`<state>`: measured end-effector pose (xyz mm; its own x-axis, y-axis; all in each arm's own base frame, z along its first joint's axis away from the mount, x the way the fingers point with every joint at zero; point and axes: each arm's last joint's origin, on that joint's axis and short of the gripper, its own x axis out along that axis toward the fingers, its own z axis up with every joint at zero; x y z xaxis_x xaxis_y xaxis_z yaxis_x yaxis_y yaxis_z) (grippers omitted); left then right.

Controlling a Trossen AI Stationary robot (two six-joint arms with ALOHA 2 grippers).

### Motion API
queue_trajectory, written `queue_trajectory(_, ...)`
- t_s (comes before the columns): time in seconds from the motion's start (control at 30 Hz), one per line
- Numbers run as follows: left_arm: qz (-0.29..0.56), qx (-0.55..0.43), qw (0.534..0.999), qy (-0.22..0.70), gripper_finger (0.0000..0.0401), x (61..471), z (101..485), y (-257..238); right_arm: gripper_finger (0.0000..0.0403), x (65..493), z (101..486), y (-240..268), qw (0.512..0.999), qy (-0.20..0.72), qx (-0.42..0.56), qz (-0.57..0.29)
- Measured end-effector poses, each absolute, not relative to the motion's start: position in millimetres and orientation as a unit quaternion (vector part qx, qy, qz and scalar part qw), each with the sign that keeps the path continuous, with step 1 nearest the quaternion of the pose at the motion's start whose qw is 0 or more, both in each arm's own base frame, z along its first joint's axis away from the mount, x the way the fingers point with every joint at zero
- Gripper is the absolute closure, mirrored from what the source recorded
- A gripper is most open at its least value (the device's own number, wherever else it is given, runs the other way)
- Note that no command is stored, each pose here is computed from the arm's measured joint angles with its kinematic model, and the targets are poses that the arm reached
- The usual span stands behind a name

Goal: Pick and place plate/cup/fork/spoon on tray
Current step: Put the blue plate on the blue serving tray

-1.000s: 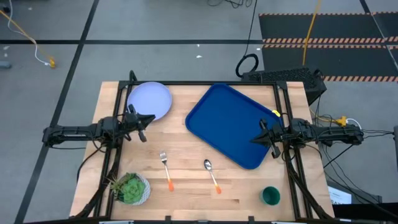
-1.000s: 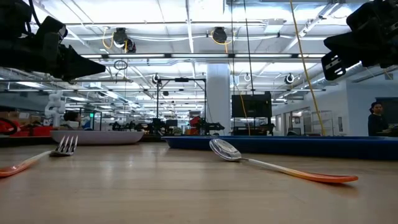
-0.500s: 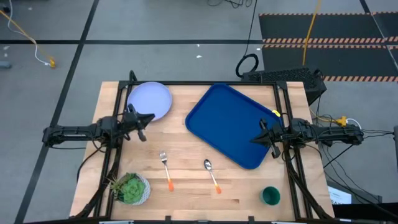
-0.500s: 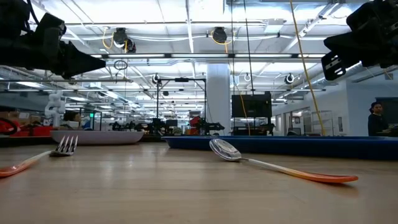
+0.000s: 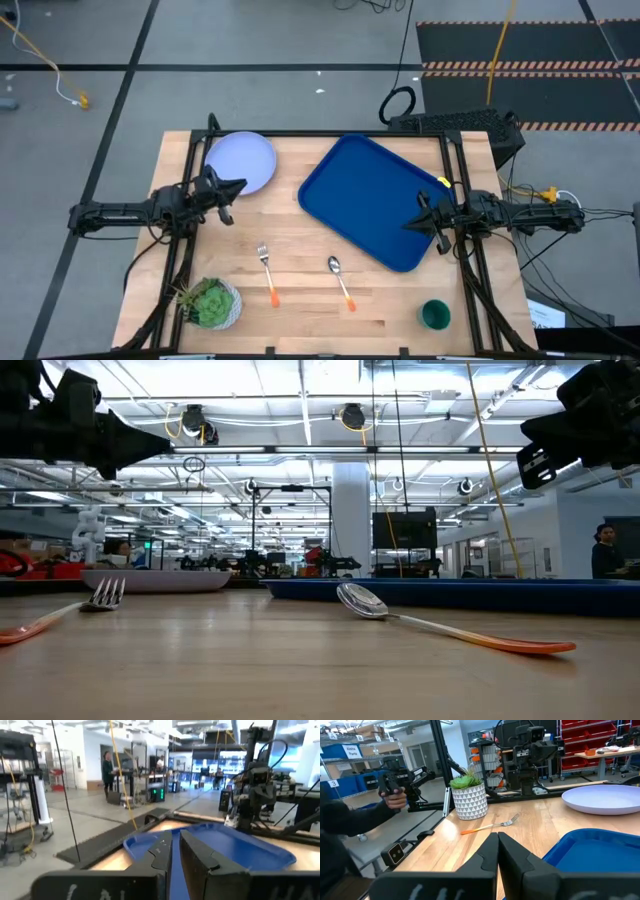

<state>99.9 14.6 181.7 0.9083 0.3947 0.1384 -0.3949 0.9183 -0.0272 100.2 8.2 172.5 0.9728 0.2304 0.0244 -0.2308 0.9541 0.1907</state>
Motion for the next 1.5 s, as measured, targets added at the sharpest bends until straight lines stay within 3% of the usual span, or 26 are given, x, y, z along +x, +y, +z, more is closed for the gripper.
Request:
queue_trajectory(0.3, 0.078, 0.02, 0.995, -0.051, 0.0364, 102, 183, 8, 0.0403, 99, 183, 8, 0.987, -0.057, 0.091, 0.122)
queue_trajectory(0.7, 0.165, -0.004, 0.982, 0.093, 0.0364, 106, 241, 20, 0.0403, 94, 205, 8, 0.976, -0.179, 0.033, 0.123)
queue_trajectory(0.83, 0.229, -0.089, 0.968, 0.045, 0.0364, 125, 256, 28, 0.0403, 91, 211, 8, 0.969, -0.214, 0.024, 0.123)
queue_trajectory(1.13, 0.116, -0.057, 0.99, -0.05, 0.0364, 162, 284, 21, 0.0403, 86, 220, 8, 0.955, -0.263, 0.037, 0.129)
queue_trajectory(1.33, 0.12, -0.005, 0.993, 0.004, 0.0364, 164, 332, 19, 0.0403, 81, 229, 7, 0.942, -0.322, -0.03, 0.088)
queue_trajectory(1.5, 0.158, 0.009, 0.985, 0.067, 0.0364, 168, 356, 20, 0.0403, 82, 232, 2, 0.941, -0.338, 0.0, 0.012)
